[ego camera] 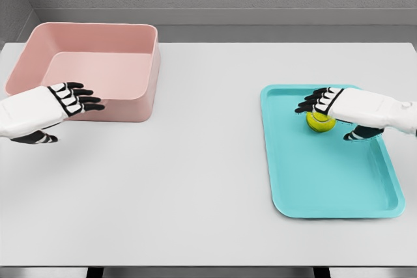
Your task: Put the tennis from the blue tray into the pink basket with both arms
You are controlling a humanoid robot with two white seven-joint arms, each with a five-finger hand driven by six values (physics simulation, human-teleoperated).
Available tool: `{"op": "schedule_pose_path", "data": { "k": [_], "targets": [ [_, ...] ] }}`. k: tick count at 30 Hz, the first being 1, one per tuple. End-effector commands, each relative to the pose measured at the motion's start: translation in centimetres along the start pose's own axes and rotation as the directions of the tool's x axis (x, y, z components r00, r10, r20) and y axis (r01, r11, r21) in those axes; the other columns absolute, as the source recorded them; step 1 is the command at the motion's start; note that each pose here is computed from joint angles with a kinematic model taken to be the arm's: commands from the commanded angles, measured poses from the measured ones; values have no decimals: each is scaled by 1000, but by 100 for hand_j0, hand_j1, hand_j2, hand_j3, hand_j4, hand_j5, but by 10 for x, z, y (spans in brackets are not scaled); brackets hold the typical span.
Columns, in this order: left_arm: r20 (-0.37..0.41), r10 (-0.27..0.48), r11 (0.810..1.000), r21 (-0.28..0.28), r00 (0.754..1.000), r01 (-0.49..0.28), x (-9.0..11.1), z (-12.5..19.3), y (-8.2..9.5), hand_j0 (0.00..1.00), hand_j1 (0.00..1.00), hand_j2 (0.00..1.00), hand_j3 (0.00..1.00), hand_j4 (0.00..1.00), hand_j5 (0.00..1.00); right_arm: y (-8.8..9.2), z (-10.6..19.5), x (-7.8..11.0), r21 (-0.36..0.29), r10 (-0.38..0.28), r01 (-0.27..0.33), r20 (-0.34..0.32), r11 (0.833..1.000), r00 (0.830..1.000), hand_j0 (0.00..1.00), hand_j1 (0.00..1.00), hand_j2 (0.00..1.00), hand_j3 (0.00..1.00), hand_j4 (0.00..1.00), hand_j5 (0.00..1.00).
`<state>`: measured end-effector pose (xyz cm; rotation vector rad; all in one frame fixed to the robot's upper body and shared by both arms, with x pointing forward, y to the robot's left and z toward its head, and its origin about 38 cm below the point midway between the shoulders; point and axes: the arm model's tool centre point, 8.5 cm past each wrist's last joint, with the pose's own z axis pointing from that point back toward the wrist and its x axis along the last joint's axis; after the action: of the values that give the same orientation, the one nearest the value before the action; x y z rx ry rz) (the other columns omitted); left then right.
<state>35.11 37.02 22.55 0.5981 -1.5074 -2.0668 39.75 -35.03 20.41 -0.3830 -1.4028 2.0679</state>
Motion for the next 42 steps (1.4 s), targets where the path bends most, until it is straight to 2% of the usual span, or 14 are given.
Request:
{"op": "schedule_pose_path", "data": {
  "k": [1,4,5,12,14,16,18,23,33,42],
  "targets": [
    [4,-15,999,-46,1000,15,0,8,0,100,100,100,100,100,100,9,-5,-7,64,-37,37,-12,997,999,100,100,100,100,100,100],
    [7,-12,997,-82,1000,13,0,12,-5,100,100,100,100,100,100,-2,-4,-9,68,-28,29,-13,997,1000,100,100,100,100,100,100],
    [9,-6,996,-86,1000,7,1,13,-6,100,100,100,100,100,100,-2,-3,-12,92,-29,31,-20,995,999,100,100,100,100,100,100],
    [23,14,990,-138,1000,-10,6,11,-22,100,100,100,100,100,100,-8,-19,-19,114,-27,30,-24,993,999,100,100,100,100,100,100],
    [23,14,990,-138,1000,-10,6,11,-22,100,100,100,100,100,100,-1,-26,-25,150,-51,56,-36,987,998,100,100,100,100,100,100],
    [22,13,988,-156,1000,-10,6,14,-23,100,100,100,100,100,100,-3,-28,-25,178,-46,51,-32,983,998,100,100,100,100,100,100],
    [17,8,986,-164,1000,-5,4,17,-23,100,100,100,100,100,100,-6,-29,-27,178,-37,42,-36,983,999,100,100,100,100,100,100],
    [16,7,986,-166,1000,-5,3,18,-22,100,100,100,100,100,100,-6,-38,-32,192,-41,49,-44,980,998,100,100,100,100,100,100],
    [17,8,984,-181,1000,-5,4,18,-24,100,100,100,100,100,100,5,-52,-42,211,-58,73,-75,975,995,100,100,100,100,100,100],
    [16,15,983,-183,1000,-12,4,17,-27,100,100,100,100,100,100,7,-60,-37,214,-57,68,-59,974,997,100,100,100,100,100,100]
  ]
}}
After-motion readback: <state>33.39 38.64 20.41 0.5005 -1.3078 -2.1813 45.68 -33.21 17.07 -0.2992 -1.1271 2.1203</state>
